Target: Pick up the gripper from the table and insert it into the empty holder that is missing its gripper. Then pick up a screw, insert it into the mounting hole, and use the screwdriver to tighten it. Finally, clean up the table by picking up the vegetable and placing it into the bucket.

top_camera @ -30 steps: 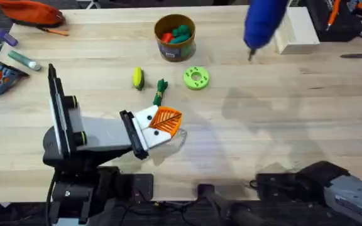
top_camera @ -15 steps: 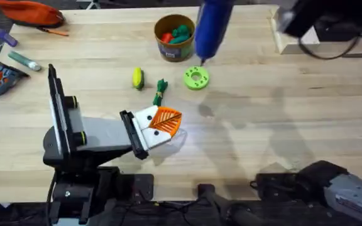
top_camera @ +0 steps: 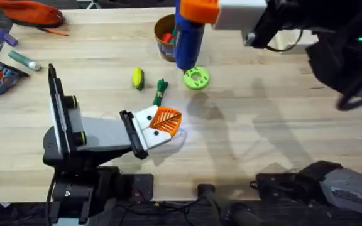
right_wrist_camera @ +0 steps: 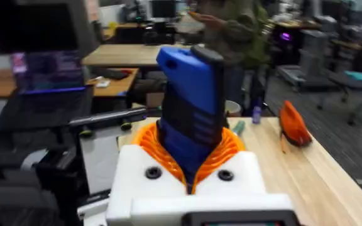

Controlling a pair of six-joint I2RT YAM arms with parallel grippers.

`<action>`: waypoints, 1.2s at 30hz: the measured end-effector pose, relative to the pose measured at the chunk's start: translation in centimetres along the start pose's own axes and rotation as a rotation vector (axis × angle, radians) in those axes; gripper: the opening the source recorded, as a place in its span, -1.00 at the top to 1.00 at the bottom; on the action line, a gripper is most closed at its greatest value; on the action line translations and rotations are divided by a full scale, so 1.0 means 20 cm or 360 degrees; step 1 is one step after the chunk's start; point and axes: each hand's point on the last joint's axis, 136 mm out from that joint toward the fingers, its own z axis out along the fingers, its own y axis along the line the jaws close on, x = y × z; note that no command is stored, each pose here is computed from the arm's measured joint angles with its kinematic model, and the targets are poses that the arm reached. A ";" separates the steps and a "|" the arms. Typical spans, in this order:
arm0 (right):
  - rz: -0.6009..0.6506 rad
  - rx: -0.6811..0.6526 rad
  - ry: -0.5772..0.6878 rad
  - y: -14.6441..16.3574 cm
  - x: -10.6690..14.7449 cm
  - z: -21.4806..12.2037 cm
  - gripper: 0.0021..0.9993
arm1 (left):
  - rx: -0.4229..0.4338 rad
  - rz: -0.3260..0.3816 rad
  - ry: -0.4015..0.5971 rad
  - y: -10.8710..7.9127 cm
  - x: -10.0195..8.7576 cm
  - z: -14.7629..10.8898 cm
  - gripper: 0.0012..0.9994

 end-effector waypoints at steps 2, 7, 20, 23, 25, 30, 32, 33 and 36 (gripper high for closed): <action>-0.0035 -0.0074 0.0002 0.02 0.01 0.01 0.96 | 0.0000 -0.0001 0.0000 0.00 0.00 0.00 0.99; -0.0088 -0.0231 0.0017 0.11 0.02 0.01 0.96 | 0.0000 0.0000 0.0000 0.00 0.00 0.00 0.99; -0.0167 -0.0459 -0.0002 0.29 0.01 0.10 0.96 | 0.0000 -0.0001 0.0000 0.00 0.00 0.00 0.99; -0.0211 -0.0518 -0.0026 0.33 -0.02 0.14 0.96 | 0.0000 -0.0001 0.0000 0.00 0.00 0.00 0.99; -0.0225 -0.0566 -0.0038 0.35 -0.03 0.18 0.96 | 0.0000 0.0000 0.0000 0.00 0.00 0.00 0.99; -0.0195 -0.0666 -0.0031 0.37 0.00 0.28 0.96 | 0.0000 -0.0001 0.0000 0.00 0.00 0.00 0.99; -0.0179 -0.0694 -0.0019 0.37 0.02 0.29 0.96 | 0.0000 0.0000 0.0000 0.00 0.00 0.00 0.99; -0.0170 -0.0700 -0.0013 0.37 0.03 0.30 0.96 | 0.0000 -0.0001 0.0000 0.00 0.00 0.00 0.99; -0.0159 -0.0712 -0.0004 0.36 0.05 0.30 0.96 | 0.0000 -0.0001 0.0000 0.00 0.00 0.00 0.99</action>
